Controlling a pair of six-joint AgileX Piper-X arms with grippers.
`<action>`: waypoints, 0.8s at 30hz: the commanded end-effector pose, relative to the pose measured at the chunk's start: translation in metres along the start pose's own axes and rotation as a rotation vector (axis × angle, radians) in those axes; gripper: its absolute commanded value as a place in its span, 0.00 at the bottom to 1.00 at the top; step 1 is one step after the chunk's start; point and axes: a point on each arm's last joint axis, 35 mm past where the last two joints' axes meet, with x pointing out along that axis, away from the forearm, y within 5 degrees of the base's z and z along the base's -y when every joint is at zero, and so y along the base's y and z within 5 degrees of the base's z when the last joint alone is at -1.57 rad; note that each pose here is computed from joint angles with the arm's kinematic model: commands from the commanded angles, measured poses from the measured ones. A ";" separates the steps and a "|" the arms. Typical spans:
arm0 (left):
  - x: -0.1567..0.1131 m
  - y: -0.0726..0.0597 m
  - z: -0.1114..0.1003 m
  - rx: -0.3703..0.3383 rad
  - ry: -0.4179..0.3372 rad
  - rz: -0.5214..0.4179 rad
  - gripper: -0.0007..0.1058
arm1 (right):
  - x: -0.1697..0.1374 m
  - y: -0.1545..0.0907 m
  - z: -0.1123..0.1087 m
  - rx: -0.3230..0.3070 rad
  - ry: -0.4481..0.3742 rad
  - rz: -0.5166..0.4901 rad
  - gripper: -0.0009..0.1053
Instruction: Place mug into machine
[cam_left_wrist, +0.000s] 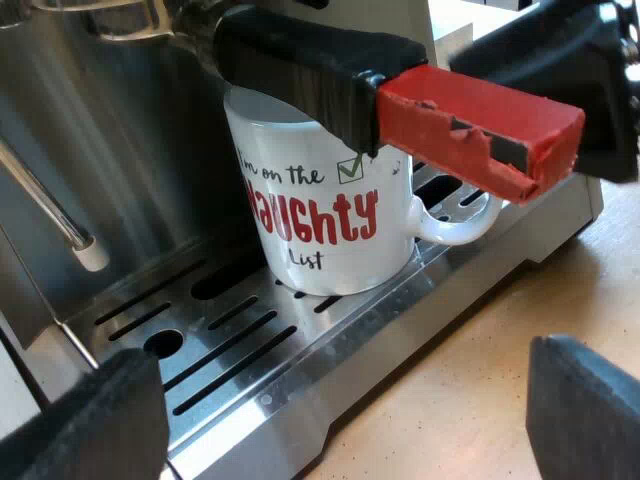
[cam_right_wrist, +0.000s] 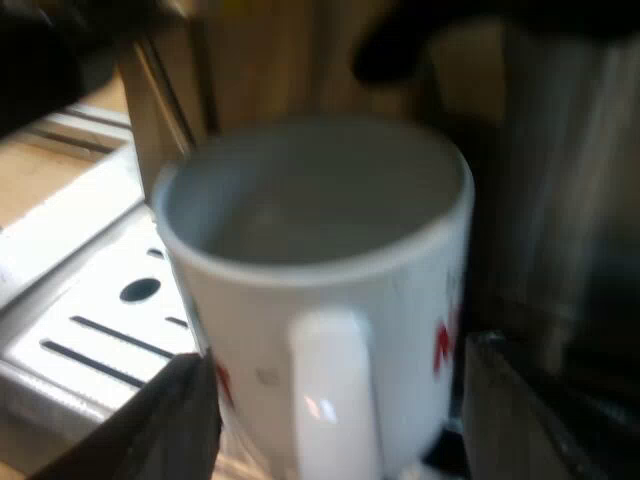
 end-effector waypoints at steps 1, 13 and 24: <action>0.000 -0.001 0.003 -0.004 -0.021 -0.011 0.71 | -0.003 0.000 -0.006 0.008 -0.003 -0.006 0.52; 0.000 -0.001 0.003 -0.004 -0.021 -0.011 0.71 | 0.012 0.009 -0.026 -0.010 -0.067 -0.008 0.52; 0.000 -0.001 0.003 -0.004 -0.021 -0.011 0.71 | 0.046 0.020 -0.015 -0.044 -0.089 0.011 0.52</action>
